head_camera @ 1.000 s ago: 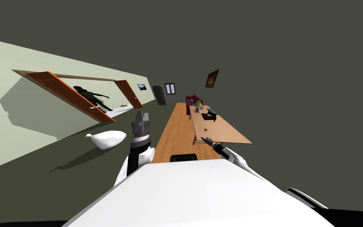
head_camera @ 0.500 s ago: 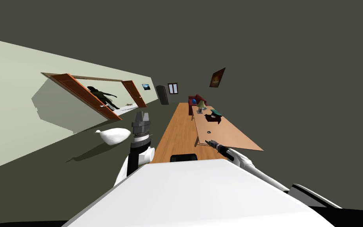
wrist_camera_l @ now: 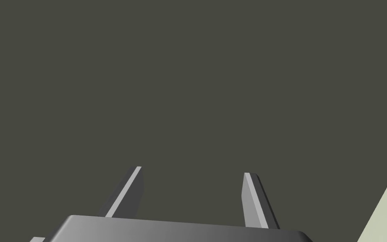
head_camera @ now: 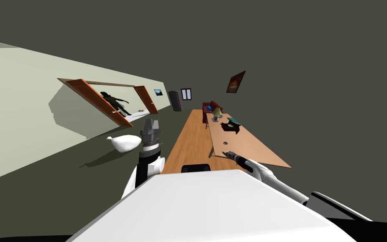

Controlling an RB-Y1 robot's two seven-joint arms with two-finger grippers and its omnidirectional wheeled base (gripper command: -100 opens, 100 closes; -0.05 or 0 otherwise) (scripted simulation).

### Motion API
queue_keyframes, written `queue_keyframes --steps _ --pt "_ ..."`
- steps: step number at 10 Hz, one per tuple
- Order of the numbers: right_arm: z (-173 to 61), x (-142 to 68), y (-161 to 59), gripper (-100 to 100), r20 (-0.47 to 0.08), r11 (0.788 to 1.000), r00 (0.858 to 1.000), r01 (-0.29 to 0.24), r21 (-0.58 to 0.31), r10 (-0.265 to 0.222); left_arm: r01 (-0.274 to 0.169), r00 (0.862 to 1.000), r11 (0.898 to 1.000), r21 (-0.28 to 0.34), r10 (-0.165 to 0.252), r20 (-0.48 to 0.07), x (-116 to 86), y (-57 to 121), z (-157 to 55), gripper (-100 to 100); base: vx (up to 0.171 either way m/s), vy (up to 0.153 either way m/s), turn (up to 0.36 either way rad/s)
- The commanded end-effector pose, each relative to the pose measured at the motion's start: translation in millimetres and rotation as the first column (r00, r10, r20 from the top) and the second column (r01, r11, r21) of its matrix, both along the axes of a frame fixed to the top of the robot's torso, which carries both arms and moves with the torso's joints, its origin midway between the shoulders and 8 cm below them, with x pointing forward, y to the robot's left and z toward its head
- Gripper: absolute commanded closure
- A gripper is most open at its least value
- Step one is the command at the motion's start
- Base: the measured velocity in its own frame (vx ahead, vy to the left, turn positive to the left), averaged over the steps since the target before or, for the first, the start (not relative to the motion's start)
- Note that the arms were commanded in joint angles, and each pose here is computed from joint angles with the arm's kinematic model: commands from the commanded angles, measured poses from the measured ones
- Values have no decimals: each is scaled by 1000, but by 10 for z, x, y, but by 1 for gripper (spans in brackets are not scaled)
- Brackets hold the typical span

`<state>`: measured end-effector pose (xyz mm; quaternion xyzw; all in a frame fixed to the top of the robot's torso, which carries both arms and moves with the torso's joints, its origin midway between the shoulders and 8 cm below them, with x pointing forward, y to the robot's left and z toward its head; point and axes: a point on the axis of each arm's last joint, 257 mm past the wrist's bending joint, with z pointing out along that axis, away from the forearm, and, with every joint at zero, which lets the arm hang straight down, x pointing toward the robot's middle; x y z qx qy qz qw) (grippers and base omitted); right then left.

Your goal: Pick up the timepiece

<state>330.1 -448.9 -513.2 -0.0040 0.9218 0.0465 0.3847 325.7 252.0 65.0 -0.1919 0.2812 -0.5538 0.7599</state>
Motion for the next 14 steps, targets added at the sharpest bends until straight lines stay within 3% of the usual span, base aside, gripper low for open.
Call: queue_keyframes --steps 1,6,8,10,11,12,14 --pt "-38 -37 -107 -100 -18 1000 1000 2 -29 -2 0 1000 1000 0 0 0 0 0 0 0 46 18 45" --pt "-92 -347 -933 -100 -129 973 991 -9 -230 -22 0 1000 1000 0 0 0 0 0 0 0 98 10 136" --pt "-74 -387 -1094 -100 -148 962 989 -17 -271 -24 0 1000 1000 0 0 0 0 0 0 0 92 -42 99" --pt "-70 -389 -1077 -100 -146 963 989 -15 -268 -25 0 1000 1000 0 0 0 0 1 0 0 37 -32 9" --pt "-69 -390 -1082 0 -146 963 989 -16 -269 -25 0 1000 1000 0 0 0 0 0 0 0 5 -4 2" --pt "-146 -371 -997 -100 -146 963 989 -8 -269 -32 0 1000 1000 0 0 0 0 0 0 0 5 -48 52" --pt "-241 -350 -885 -100 -146 963 988 1 -269 -42 0 1000 1000 0 0 0 0 0 0 0 5 -87 62"
